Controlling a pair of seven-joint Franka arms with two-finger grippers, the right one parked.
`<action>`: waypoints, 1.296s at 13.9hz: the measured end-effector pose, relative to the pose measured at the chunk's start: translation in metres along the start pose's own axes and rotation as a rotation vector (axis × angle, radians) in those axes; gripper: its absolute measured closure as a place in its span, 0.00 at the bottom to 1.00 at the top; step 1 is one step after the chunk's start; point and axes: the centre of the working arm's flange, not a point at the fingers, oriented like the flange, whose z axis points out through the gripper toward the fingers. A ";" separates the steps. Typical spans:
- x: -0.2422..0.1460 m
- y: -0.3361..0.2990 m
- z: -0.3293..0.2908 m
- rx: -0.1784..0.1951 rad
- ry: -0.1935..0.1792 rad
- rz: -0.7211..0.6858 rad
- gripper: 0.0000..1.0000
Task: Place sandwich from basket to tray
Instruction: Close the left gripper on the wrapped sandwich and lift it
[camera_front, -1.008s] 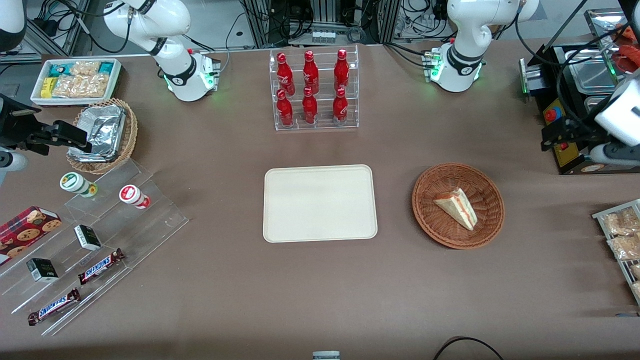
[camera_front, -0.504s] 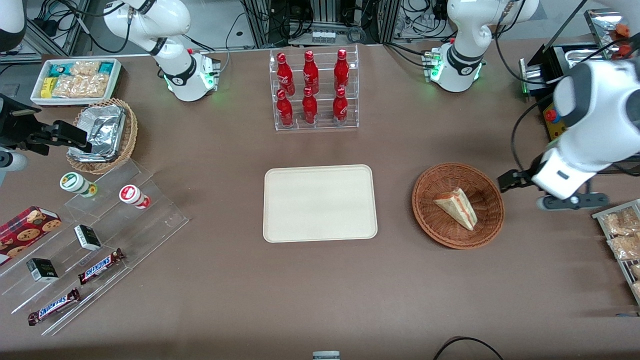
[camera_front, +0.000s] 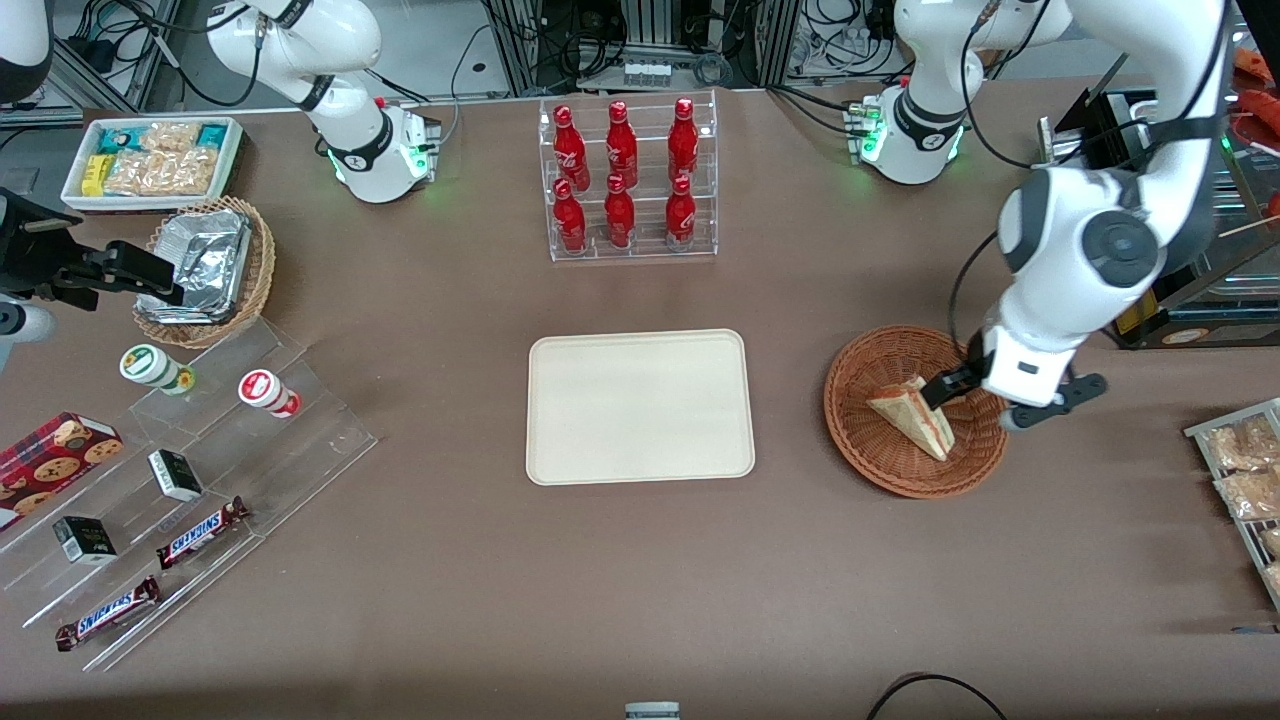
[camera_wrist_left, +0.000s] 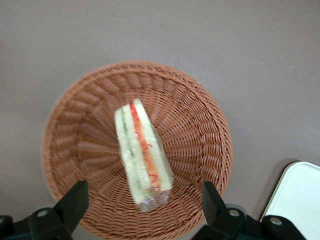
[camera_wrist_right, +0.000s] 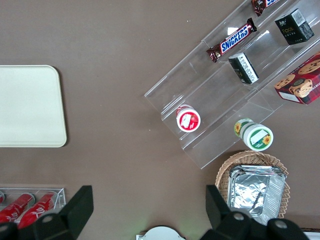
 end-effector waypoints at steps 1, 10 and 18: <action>-0.003 0.001 0.013 -0.002 -0.003 -0.017 0.00; -0.009 -0.004 0.103 0.034 -0.074 -0.060 0.05; 0.017 0.018 0.050 0.043 -0.067 -0.043 0.67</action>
